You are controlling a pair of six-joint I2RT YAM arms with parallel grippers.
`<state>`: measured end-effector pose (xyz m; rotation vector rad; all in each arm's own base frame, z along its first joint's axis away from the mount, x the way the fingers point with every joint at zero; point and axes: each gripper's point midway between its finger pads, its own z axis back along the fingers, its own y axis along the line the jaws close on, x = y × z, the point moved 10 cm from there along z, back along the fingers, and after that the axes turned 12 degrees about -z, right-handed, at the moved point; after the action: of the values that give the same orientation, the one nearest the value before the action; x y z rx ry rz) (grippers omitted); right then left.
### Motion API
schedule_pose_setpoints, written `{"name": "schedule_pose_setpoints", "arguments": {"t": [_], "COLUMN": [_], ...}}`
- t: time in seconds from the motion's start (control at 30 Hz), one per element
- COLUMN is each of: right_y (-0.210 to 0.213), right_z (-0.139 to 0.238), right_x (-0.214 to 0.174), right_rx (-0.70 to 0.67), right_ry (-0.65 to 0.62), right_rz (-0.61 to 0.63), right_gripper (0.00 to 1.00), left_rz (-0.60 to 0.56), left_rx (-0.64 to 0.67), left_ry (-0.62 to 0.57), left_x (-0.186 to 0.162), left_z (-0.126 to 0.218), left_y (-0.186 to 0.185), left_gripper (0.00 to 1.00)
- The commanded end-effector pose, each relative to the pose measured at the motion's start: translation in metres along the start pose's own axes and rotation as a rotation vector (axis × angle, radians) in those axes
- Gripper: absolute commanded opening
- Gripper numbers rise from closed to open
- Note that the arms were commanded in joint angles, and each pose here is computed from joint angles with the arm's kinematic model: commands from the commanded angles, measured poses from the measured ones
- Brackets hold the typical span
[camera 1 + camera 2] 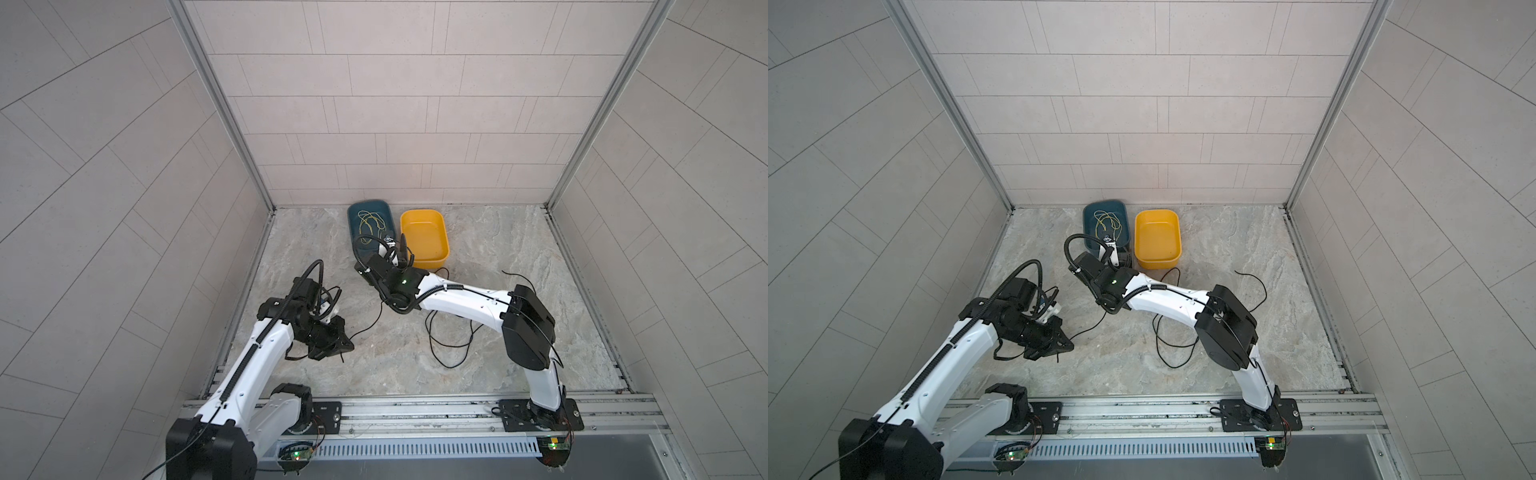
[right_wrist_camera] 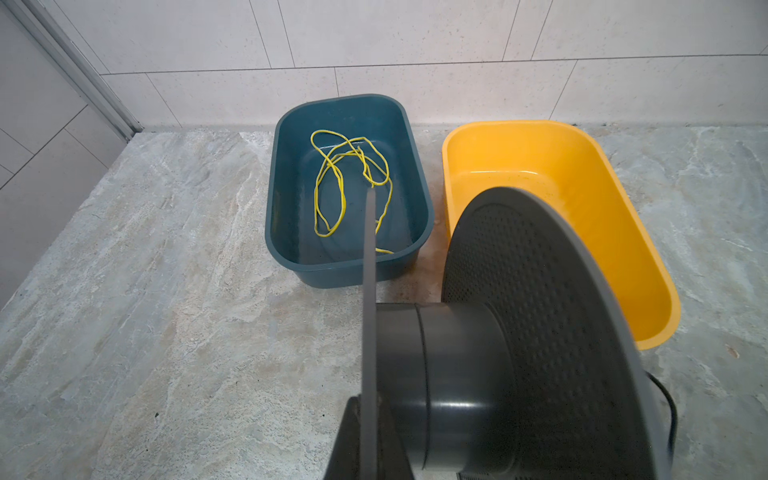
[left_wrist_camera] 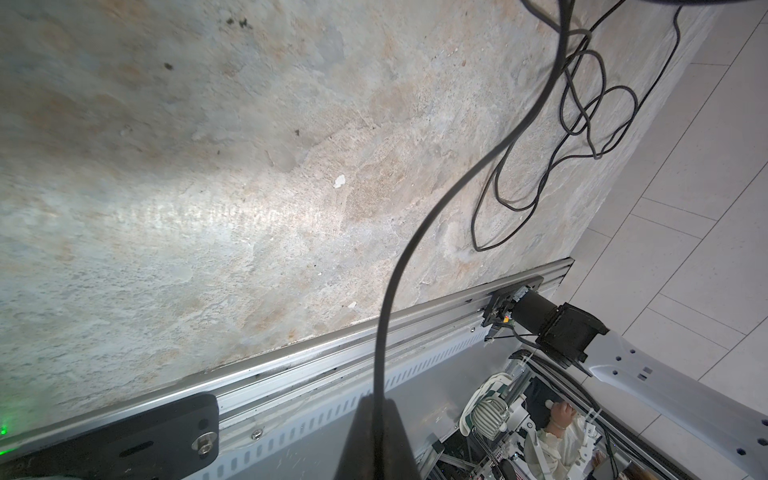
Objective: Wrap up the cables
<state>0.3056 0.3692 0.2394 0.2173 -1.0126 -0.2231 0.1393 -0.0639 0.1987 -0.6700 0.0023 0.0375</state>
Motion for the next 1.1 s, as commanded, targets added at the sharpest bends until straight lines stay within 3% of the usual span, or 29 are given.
{"name": "schedule_pose_setpoints", "arguments": {"t": [0.0, 0.13, 0.27, 0.53, 0.73, 1.07], "right_y": [0.005, 0.006, 0.006, 0.01, 0.009, -0.041], "right_z": [-0.003, -0.003, 0.001, 0.027, 0.058, 0.106], "right_x": [0.008, 0.007, 0.008, 0.035, 0.065, 0.103], "right_rx": [0.007, 0.02, 0.093, 0.215, 0.357, 0.55], "right_ry": [-0.038, -0.022, -0.02, -0.032, -0.005, 0.02], "right_rz": [-0.035, -0.038, -0.053, -0.033, -0.011, 0.094], "right_gripper": [0.03, 0.09, 0.32, 0.63, 0.8, 0.83], "left_rz": [-0.025, -0.029, -0.035, -0.074, -0.129, -0.22], "left_rx": [-0.016, -0.019, -0.05, -0.073, -0.107, -0.168], "left_ry": [-0.005, -0.009, -0.017, -0.038, -0.067, -0.119], "left_x": [0.002, 0.002, 0.003, 0.005, 0.006, 0.013], "left_z": [0.006, 0.007, 0.007, 0.014, 0.025, 0.038], "left_y": [-0.007, -0.008, -0.011, -0.018, -0.033, -0.077], "left_gripper": [0.0, 0.0, 0.0, 0.0, 0.0, 0.0]}}
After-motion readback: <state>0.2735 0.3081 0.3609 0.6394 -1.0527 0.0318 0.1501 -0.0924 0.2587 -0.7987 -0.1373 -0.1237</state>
